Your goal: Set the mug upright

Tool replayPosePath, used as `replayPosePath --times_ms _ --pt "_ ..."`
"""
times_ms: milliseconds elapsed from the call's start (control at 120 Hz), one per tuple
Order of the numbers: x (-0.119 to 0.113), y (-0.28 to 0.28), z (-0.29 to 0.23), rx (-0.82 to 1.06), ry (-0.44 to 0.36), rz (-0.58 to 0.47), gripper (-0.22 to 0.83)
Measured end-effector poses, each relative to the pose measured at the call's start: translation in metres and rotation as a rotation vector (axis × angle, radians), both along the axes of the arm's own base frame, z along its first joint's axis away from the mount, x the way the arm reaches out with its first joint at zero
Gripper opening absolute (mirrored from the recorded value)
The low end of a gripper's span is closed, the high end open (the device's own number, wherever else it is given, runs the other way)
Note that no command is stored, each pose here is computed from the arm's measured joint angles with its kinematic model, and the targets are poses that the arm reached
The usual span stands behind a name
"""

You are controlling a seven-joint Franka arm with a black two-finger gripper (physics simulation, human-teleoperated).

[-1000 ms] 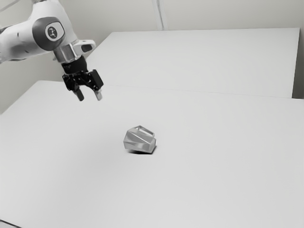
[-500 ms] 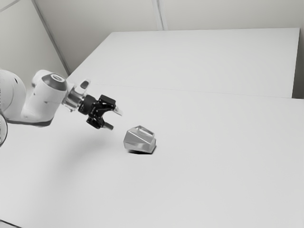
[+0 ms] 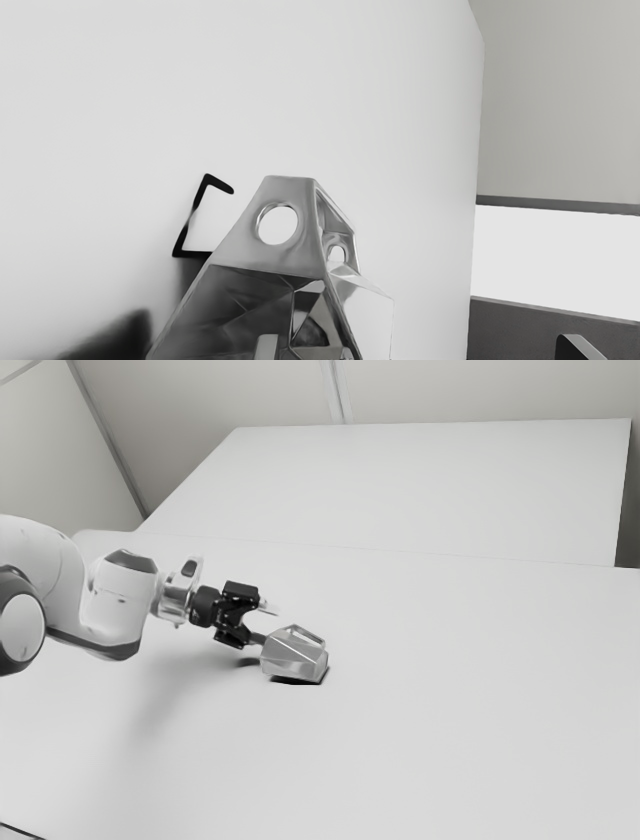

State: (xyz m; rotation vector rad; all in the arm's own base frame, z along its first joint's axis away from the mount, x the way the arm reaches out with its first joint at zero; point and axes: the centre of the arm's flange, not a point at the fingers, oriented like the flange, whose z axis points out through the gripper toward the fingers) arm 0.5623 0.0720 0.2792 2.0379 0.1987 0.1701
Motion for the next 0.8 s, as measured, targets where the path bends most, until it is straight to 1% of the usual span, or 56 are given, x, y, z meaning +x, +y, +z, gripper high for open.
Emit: replayPosePath --times_ms 217,500,533,567,700,742,800 --pt "-0.012 -0.01 -0.025 -0.059 -0.028 -0.045 0.62" --pt "-0.01 -0.03 -0.027 -0.113 -0.105 -0.086 0.62" --pt "-0.01 -0.032 -0.027 -0.117 -0.113 -0.089 0.6" --pt "-0.01 -0.034 -0.027 -0.12 -0.12 -0.092 0.55" --pt "-0.009 -0.035 -0.026 -0.122 -0.144 -0.099 0.2" --pt "-0.009 -0.035 -0.026 -0.123 -0.149 -0.101 0.12" --pt "-0.009 -0.035 -0.026 -0.123 -0.157 -0.105 0.03"
